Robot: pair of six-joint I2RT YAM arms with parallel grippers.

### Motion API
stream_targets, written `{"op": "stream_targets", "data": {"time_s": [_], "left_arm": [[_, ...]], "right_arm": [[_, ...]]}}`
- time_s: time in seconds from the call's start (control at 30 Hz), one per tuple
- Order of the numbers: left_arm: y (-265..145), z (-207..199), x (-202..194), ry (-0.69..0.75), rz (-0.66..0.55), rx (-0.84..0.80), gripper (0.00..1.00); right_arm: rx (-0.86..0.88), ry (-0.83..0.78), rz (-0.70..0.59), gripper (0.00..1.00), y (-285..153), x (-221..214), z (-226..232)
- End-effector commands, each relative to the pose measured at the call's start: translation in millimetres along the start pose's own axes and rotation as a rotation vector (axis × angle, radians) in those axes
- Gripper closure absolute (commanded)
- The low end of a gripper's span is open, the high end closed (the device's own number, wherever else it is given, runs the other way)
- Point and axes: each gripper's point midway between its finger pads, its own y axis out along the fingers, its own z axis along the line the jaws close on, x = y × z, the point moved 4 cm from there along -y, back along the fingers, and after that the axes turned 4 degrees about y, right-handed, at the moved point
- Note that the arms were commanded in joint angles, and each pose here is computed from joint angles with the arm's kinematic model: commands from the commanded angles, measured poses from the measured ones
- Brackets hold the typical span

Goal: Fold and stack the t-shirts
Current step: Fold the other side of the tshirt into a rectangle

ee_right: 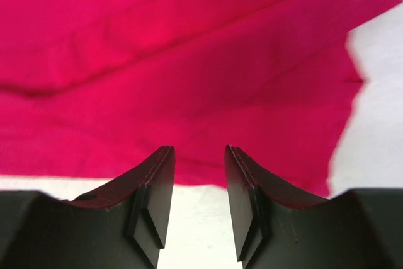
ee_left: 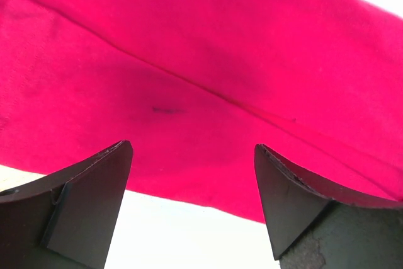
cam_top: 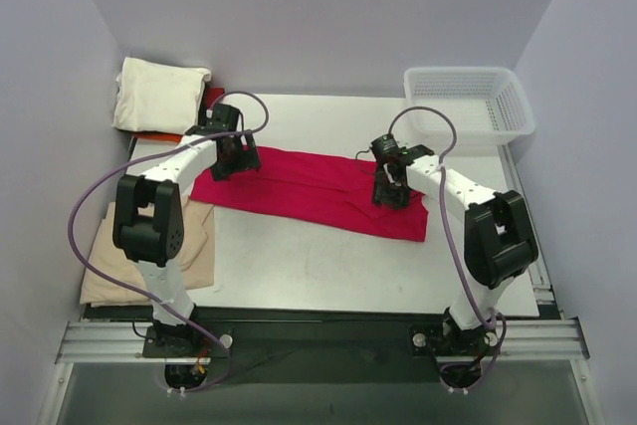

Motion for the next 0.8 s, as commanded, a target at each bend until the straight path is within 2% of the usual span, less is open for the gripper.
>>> {"op": "stream_targets", "data": {"time_s": [0.0, 0.4, 0.77], "left_arm": [[-15, -8, 7, -0.005, -0.039, -0.072, 0.11], [-13, -1, -3, 0.005, -0.011, -0.051, 0.11], [-13, 4, -5, 0.008, -0.007, -0.032, 0.11]], "right_arm": [[0.082, 0.006, 0.036, 0.62, -13, -20, 18], [0.116, -0.034, 0.075, 0.66, -1, -30, 41], [0.09, -0.067, 0.107, 0.66, 12, -37, 43]]}}
